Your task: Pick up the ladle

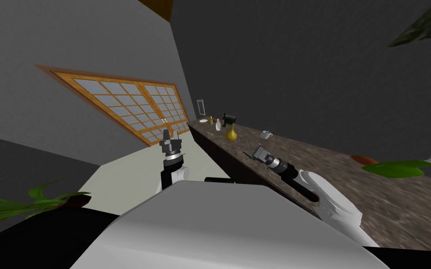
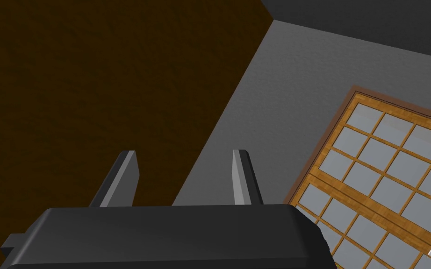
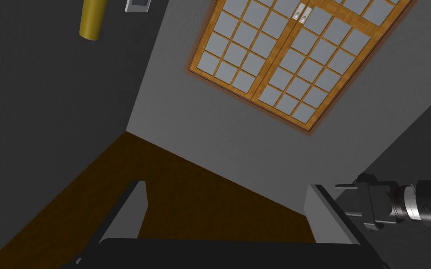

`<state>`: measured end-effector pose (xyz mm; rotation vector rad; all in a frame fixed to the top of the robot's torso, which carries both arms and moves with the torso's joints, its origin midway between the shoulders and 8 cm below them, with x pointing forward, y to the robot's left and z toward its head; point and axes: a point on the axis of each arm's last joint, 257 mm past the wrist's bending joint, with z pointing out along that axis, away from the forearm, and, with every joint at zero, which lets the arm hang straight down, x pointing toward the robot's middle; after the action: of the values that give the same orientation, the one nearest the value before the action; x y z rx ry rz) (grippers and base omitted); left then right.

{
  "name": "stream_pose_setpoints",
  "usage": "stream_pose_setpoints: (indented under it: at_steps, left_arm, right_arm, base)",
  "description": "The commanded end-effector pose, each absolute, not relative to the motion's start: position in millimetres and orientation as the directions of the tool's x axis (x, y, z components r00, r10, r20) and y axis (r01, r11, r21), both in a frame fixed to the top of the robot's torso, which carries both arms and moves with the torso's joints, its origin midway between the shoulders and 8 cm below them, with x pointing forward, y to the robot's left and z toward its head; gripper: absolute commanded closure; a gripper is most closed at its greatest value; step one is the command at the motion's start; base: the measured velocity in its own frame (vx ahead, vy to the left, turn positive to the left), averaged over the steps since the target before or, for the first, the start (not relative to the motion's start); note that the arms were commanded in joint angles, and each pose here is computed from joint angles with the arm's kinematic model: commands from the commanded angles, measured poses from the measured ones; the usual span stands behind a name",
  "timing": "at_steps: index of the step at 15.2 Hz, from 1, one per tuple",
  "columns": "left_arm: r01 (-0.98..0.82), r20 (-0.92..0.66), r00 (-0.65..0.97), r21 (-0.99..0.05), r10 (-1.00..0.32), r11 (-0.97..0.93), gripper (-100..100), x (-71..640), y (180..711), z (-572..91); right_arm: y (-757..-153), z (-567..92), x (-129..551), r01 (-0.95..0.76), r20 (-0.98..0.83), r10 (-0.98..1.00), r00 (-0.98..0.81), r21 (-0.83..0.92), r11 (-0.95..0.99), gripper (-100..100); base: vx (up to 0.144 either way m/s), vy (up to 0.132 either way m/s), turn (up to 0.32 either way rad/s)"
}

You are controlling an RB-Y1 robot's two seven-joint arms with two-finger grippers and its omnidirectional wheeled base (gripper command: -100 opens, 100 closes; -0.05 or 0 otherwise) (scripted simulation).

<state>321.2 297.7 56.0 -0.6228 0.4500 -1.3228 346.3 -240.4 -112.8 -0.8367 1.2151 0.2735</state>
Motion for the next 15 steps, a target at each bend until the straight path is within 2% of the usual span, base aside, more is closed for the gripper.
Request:
stream_pose_setpoints:
  at_steps: [1, 15]
  left_arm:
    - [0.749, 0.044, 0.200, -0.651, -0.979, 0.124, 0, 321.2, 297.7, 56.0]
    - [0.749, 0.044, 0.200, -0.651, -0.979, 0.124, 0, 321.2, 297.7, 56.0]
  right_arm:
    - [-245.8, -125.7, 344.9, -0.610, -0.879, -0.310, 0.363, -0.475, 0.634, -100]
    - [-293.9, -202.5, 335.2, -0.669, -0.674, -0.647, 0.357, -0.667, 0.327, -100]
  base:
    - [-0.049, -0.054, 0.170]
    - [-0.033, -0.037, 0.121]
